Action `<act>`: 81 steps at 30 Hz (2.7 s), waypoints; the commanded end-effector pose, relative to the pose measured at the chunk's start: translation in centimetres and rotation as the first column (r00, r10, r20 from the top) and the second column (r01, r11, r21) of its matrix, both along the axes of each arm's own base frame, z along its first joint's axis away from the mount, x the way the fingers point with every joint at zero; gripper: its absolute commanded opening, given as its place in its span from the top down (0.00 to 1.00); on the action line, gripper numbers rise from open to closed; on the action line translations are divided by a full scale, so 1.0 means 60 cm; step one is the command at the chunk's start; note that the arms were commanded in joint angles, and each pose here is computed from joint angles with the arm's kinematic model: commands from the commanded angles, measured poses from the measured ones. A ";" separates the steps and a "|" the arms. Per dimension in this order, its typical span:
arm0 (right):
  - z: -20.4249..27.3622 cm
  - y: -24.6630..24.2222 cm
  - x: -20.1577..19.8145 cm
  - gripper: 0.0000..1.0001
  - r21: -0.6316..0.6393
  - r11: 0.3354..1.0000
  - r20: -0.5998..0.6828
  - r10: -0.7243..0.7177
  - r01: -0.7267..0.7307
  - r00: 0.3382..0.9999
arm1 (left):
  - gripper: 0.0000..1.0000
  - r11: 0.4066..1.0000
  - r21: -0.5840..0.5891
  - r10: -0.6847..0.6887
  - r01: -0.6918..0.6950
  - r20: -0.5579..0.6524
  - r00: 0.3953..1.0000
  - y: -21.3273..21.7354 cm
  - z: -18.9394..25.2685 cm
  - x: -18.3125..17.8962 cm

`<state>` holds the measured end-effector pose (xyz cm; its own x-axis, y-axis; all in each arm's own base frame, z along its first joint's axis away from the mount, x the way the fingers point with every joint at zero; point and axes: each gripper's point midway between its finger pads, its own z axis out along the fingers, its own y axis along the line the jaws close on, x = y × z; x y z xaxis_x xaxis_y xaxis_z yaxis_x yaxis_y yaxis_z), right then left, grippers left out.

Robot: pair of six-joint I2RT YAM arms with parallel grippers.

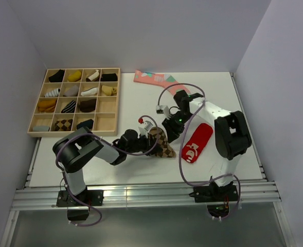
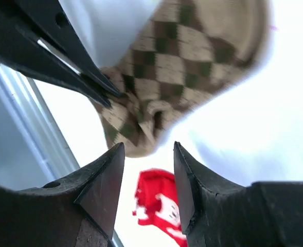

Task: Roll the socks
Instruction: Roll the sock at the center of the board.

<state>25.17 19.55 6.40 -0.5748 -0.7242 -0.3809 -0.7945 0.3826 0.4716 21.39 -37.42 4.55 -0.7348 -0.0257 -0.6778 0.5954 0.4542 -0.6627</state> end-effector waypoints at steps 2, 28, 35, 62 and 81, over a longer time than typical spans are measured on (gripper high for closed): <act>0.018 -0.032 0.028 0.50 0.023 0.997 0.133 -0.071 0.069 0.988 | 1.00 0.987 0.162 0.015 0.017 -0.196 0.981 0.046 -0.105 -0.049; 0.030 0.009 -0.108 0.39 0.035 0.911 0.658 0.288 -0.410 0.695 | 1.00 0.988 0.138 0.021 0.072 -0.574 0.819 0.070 -0.159 -0.103; 0.002 0.025 -0.134 0.37 0.000 0.879 0.647 0.364 -0.477 0.670 | 1.00 0.989 0.108 -0.009 0.100 -0.631 0.776 0.074 -0.167 -0.111; -0.088 0.017 -0.114 0.76 -0.169 0.886 0.566 0.446 -0.432 0.694 | 1.00 0.988 0.058 -0.068 0.143 -0.665 0.744 0.059 -0.143 -0.098; -0.080 0.012 -0.168 0.87 -0.138 0.872 0.210 0.490 -0.470 0.846 | 0.66 0.968 0.080 0.252 -0.240 -0.220 0.942 0.116 -0.014 0.006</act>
